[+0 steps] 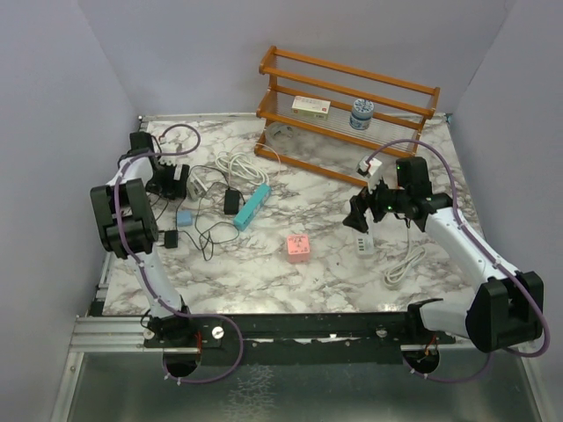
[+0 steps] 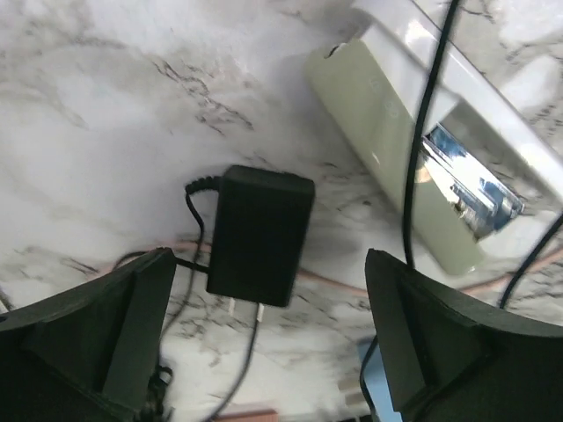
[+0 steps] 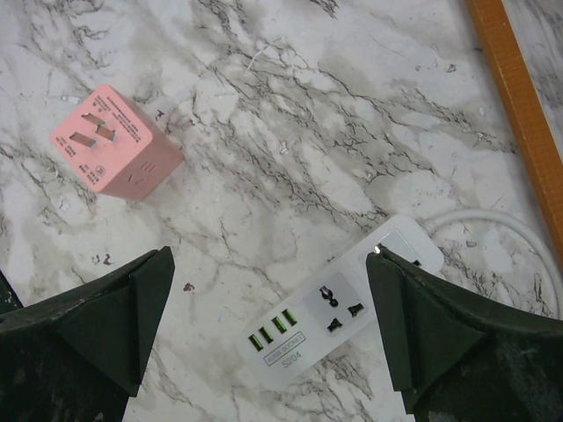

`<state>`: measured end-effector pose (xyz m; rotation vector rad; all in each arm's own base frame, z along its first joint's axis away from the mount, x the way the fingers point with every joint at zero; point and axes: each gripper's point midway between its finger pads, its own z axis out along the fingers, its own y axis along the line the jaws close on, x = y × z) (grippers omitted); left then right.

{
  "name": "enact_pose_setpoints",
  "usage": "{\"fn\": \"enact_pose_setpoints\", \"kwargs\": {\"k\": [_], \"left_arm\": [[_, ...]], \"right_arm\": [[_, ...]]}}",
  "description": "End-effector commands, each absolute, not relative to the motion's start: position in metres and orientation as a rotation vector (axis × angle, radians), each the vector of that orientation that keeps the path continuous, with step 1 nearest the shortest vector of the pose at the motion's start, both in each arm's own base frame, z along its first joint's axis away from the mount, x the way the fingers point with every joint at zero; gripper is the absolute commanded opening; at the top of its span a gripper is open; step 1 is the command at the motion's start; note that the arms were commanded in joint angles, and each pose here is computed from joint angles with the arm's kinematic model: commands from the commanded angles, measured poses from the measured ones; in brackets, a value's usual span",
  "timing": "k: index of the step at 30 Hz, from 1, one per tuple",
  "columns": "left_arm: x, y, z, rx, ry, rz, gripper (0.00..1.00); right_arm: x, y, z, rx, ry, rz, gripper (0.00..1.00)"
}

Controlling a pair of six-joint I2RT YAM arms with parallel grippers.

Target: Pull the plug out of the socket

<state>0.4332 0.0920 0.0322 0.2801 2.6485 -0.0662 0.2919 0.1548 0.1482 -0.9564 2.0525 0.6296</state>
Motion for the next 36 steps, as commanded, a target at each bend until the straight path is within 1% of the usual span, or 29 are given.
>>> {"fn": "enact_pose_setpoints", "kwargs": {"k": [1, 6, 9, 14, 18, 21, 23, 26, 31, 32, 34, 36], "left_arm": [[0.427, 0.071, 0.075, 0.280, 2.537, -0.166, 0.99], [0.427, 0.063, 0.129, 0.247, 2.398, -0.148, 0.99], [0.423, 0.049, 0.153, 0.257, 2.323, -0.181, 0.99], [0.409, -0.025, 0.165, 0.459, 2.228, -0.338, 0.99], [0.398, -0.087, 0.147, 0.661, 2.211, -0.376, 0.97], [0.393, -0.119, 0.129, 0.759, 2.234, -0.413, 0.93], [0.388, -0.139, 0.118, 0.812, 2.248, -0.468, 0.92], [0.381, -0.163, 0.104, 0.887, 2.261, -0.517, 0.92], [0.379, -0.186, 0.070, 0.983, 2.323, -0.491, 0.90], [0.379, -0.189, 0.064, 1.001, 2.334, -0.476, 0.88], [0.380, -0.196, 0.054, 1.032, 2.349, -0.458, 0.82], [0.375, -0.208, 0.046, 1.074, 2.364, -0.486, 0.70]], "right_arm": [[0.296, 0.154, 0.142, -0.970, 2.059, 0.603, 1.00], [0.296, 0.154, 0.142, -0.969, 2.064, 0.604, 1.00], [0.296, 0.154, 0.142, -0.970, 2.061, 0.603, 1.00], [0.296, 0.154, 0.142, -0.968, 2.064, 0.605, 1.00], [0.295, 0.153, 0.143, -0.968, 2.062, 0.601, 1.00], [0.294, 0.152, 0.142, -0.969, 2.062, 0.593, 1.00], [0.295, 0.151, 0.143, -0.967, 2.060, 0.583, 1.00], [0.295, 0.150, 0.143, -0.964, 2.060, 0.574, 1.00], [0.294, 0.149, 0.140, -0.964, 2.070, 0.570, 1.00], [0.295, 0.149, 0.139, -0.965, 2.071, 0.570, 1.00], [0.295, 0.148, 0.137, -0.965, 2.077, 0.569, 1.00], [0.295, 0.148, 0.137, -0.964, 2.080, 0.565, 1.00]]}}
